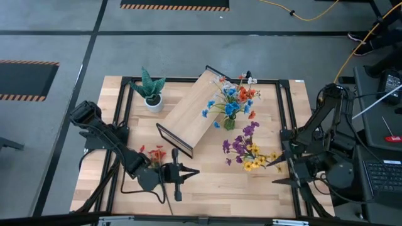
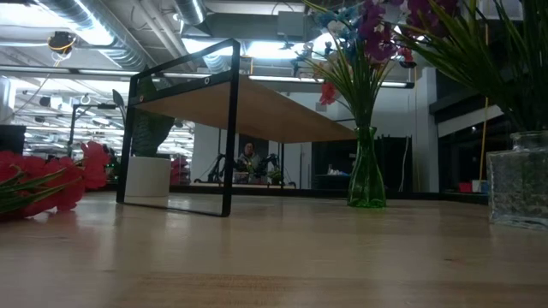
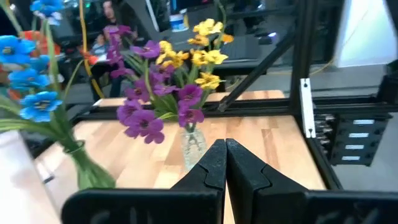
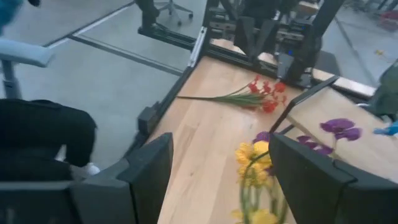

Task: Pick and place flowers into a vace then onto a shelf
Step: Put the red flowers into the transparent vase

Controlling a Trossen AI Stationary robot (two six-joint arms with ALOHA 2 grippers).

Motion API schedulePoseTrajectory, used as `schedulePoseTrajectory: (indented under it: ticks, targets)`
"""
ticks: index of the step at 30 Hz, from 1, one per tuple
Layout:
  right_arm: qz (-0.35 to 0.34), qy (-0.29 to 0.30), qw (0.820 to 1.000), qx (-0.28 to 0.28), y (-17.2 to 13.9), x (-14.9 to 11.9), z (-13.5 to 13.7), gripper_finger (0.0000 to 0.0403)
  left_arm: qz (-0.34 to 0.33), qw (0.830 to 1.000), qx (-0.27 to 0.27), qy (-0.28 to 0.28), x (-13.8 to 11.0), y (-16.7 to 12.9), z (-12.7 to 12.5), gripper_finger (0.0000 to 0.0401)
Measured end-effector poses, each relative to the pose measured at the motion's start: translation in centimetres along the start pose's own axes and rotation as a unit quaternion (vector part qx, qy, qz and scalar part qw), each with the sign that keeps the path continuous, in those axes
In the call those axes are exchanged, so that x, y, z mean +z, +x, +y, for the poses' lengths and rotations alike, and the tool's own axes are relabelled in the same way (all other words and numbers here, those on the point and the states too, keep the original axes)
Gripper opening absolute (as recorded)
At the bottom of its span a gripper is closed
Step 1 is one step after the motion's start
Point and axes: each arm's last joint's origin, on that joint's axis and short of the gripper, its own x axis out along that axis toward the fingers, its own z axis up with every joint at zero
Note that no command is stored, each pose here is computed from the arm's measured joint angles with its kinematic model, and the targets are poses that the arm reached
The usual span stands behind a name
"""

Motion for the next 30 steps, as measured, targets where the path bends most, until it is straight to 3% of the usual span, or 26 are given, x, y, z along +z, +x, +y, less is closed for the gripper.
schedulePoseTrajectory:
  ticks: [12, 19, 22, 24, 27, 30]
  targets:
    - [-0.024, -0.04, 0.997, -0.066, 2.1, 1.4, -2.3, 0.0266, 0.146, 0.985, 0.065, -0.06, 3.7, 1.0, -1.6, 0.0001]
    - [-0.019, -0.044, 0.995, -0.083, 2.5, 1.5, -2.9, 0.0266, 0.293, 0.945, 0.086, -0.118, 5.3, 2.9, -2.4, 0.0001]
    - [-0.016, -0.055, 0.995, -0.087, 2.6, 1.5, -3.1, 0.0266, 0.38, 0.907, 0.094, -0.152, 5.2, 3.6, -2.6, 0.0001]
    - [-0.014, -0.063, 0.994, -0.09, 2.7, 1.5, -3.2, 0.0266, 0.438, 0.872, 0.111, -0.187, 4.9, 4.0, -2.6, 0.0001]
    - [-0.011, -0.069, 0.993, -0.093, 2.8, 1.5, -3.3, 0.0266, 0.518, 0.808, 0.141, -0.245, 4.3, 4.4, -2.7, 0.0001]
    - [-0.007, -0.079, 0.992, -0.096, 2.8, 1.4, -3.5, 0.0266, 0.591, 0.731, 0.184, -0.288, 3.4, 4.0, -2.6, 0.0001]
